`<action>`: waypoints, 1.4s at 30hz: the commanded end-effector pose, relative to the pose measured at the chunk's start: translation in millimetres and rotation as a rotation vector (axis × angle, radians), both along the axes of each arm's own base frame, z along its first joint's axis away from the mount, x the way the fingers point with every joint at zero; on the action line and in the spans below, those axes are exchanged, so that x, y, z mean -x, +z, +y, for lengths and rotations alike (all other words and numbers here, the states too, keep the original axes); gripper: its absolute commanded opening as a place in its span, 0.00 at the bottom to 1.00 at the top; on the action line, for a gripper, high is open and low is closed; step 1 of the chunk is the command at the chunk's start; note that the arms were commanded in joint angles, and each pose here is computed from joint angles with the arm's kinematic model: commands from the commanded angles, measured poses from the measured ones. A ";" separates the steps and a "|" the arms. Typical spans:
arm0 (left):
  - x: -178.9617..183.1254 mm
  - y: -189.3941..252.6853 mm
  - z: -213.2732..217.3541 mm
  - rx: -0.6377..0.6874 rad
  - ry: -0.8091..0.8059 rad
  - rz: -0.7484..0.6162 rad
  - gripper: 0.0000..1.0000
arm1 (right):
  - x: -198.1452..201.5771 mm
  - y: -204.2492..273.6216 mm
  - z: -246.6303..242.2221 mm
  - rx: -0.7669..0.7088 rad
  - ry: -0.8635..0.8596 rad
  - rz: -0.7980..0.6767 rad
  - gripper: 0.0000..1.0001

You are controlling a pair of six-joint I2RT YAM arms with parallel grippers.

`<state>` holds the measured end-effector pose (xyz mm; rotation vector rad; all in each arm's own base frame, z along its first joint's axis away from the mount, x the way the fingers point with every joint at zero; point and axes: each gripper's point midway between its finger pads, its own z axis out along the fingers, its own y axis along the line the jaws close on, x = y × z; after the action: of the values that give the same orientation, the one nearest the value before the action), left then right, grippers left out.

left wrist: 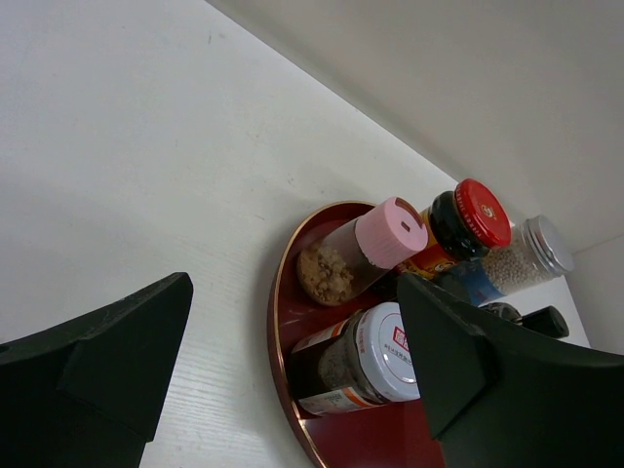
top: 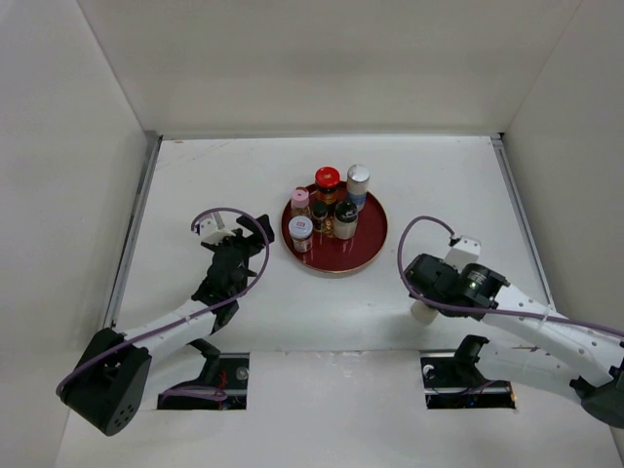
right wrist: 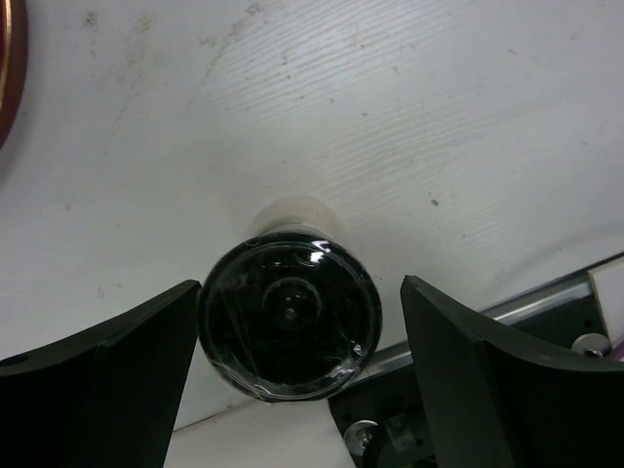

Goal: Organize the condiment bottles

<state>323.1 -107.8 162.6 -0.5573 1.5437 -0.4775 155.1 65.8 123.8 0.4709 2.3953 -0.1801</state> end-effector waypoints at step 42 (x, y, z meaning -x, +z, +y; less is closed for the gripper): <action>-19.7 -27.9 18.0 -0.001 0.091 0.152 1.00 | -276.9 78.6 138.7 -0.088 0.295 -0.516 0.48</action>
<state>331.3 -90.3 121.4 -0.6250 1.6745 -0.3560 407.7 193.8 162.3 0.1151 2.0800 0.0720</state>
